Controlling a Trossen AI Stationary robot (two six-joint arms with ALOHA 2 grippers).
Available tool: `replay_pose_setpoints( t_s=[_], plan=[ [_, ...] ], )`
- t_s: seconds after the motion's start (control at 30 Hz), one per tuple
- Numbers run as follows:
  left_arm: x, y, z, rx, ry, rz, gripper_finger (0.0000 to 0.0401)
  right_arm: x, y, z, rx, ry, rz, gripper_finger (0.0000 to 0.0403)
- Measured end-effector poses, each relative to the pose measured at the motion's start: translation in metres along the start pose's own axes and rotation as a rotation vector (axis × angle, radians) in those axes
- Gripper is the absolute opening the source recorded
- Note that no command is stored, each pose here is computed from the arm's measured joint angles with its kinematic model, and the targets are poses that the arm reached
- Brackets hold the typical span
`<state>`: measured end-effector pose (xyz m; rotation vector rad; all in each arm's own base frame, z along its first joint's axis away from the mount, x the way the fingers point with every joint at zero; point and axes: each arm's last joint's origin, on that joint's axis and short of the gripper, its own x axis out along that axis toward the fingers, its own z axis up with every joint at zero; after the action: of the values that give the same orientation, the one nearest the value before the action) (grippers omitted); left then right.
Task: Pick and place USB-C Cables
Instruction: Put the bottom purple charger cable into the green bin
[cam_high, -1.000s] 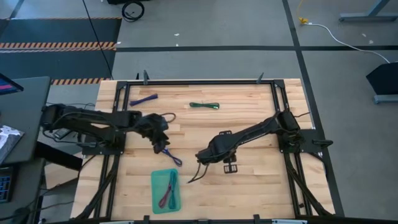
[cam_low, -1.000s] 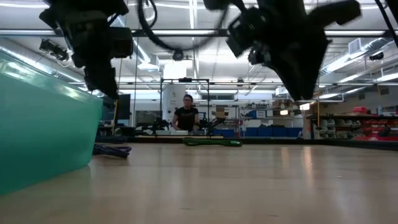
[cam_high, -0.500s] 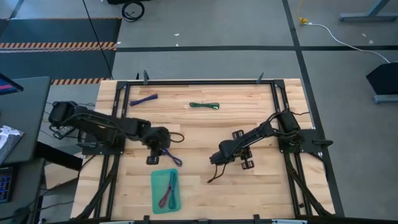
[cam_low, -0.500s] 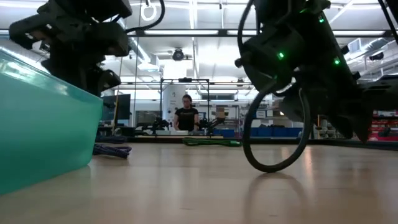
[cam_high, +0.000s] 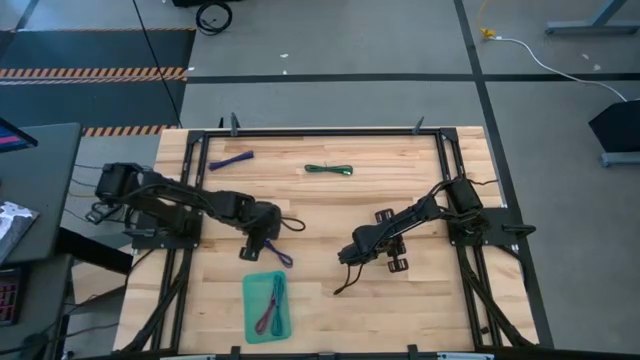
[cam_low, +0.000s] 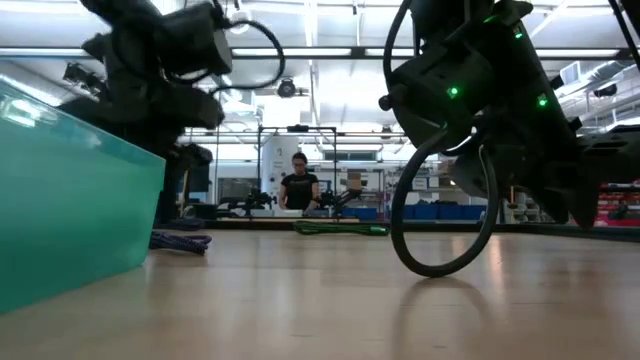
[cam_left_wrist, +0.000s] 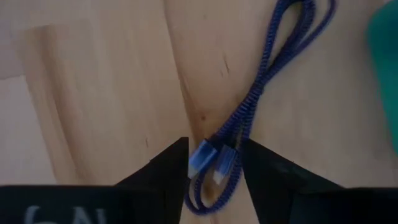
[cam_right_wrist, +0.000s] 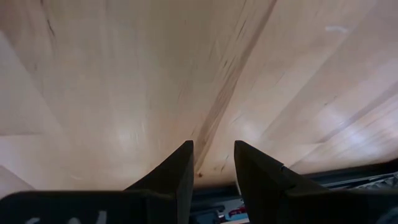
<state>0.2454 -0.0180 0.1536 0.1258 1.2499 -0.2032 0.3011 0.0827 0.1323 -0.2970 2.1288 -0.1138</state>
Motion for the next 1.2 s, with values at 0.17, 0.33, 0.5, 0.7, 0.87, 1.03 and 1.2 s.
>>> replay_pose_setpoints(
  t_s=[0.17,0.33,0.5,0.7,0.87,1.03,1.2],
  plan=[
    [0.015,0.001,-0.001,0.02,0.05,-0.011,0.0192,0.0,0.0,0.001,0.001,-0.008,0.002,0.0122],
    [0.022,0.004,-0.001,0.015,0.069,-0.02,0.0203,0.0,0.001,0.003,0.003,-0.028,0.006,0.0122],
    [0.018,0.008,0.001,0.004,0.041,-0.002,0.0177,0.0,0.001,0.003,0.003,-0.029,0.006,0.0122],
    [0.015,0.01,0.006,0.005,0.029,0.011,0.0072,0.0,0.001,0.004,0.004,-0.037,0.008,0.0122],
    [0.015,0.01,0.006,-0.006,0.028,0.008,0.0021,0.0,0.001,0.005,0.006,-0.049,0.011,0.0123],
    [0.005,0.011,0.018,-0.01,-0.004,0.012,0.0025,0.0,0.001,0.005,0.006,-0.049,0.011,0.0122],
    [-0.019,0.014,0.042,-0.002,-0.083,0.028,0.0023,0.0,0.001,0.005,0.006,-0.051,0.011,0.0122]
  ],
)
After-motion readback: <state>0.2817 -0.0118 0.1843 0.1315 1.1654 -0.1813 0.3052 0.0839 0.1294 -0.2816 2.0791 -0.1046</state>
